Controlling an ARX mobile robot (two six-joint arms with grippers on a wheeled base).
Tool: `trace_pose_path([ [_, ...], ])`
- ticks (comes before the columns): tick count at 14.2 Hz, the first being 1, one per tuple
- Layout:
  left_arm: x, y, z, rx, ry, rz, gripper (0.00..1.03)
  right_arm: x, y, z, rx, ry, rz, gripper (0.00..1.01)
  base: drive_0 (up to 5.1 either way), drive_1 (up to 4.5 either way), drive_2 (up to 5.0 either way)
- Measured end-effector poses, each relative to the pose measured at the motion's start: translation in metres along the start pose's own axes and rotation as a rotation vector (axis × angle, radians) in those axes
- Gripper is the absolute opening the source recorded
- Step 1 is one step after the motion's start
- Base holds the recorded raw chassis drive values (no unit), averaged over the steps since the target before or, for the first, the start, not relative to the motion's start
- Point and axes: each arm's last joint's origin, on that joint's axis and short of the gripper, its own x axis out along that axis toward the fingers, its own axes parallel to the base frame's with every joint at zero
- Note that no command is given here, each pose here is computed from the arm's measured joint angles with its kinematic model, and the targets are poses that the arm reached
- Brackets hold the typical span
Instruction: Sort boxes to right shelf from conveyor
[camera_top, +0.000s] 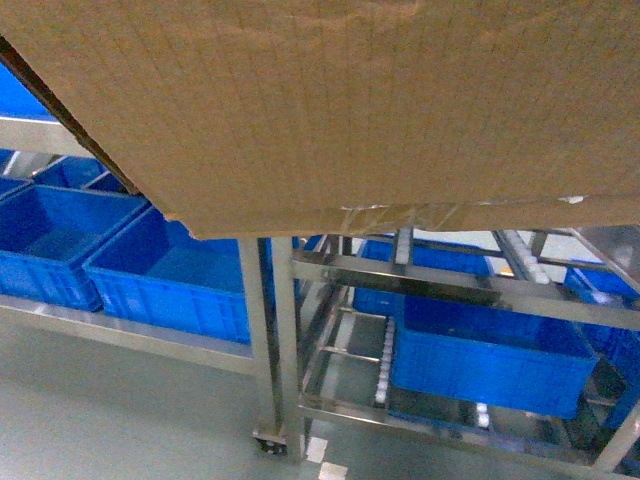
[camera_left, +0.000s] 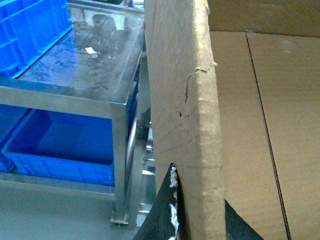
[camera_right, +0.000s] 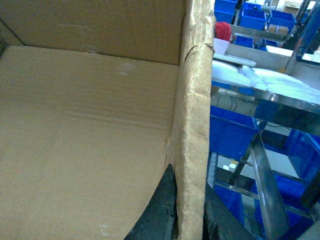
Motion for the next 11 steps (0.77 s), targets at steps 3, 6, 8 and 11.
trace_pose_path([
  [3, 0.0000, 0.0000, 0.0000, 0.000, 0.000, 0.000, 0.03, 0.0000, 0.0000, 0.0000, 0.000, 0.000, 0.000, 0.05, -1.6, -1.64, -1.6],
  [6, 0.0000, 0.0000, 0.0000, 0.000, 0.000, 0.000, 0.03, 0.0000, 0.0000, 0.0000, 0.000, 0.000, 0.000, 0.05, -1.6, -1.63, -1.6],
  [8, 0.0003, -0.0004, -0.0002, 0.000, 0.000, -0.003, 0.03, -0.0002, -0.0003, 0.0002, 0.000, -0.001, -0.002, 0.05, -0.5, -0.51, -0.5],
  [11, 0.0004, -0.0003, -0.0002, 0.000, 0.000, -0.001, 0.03, -0.0002, -0.0005, 0.0002, 0.000, -0.001, -0.002, 0.05, 0.0, -1.31, 1.4],
])
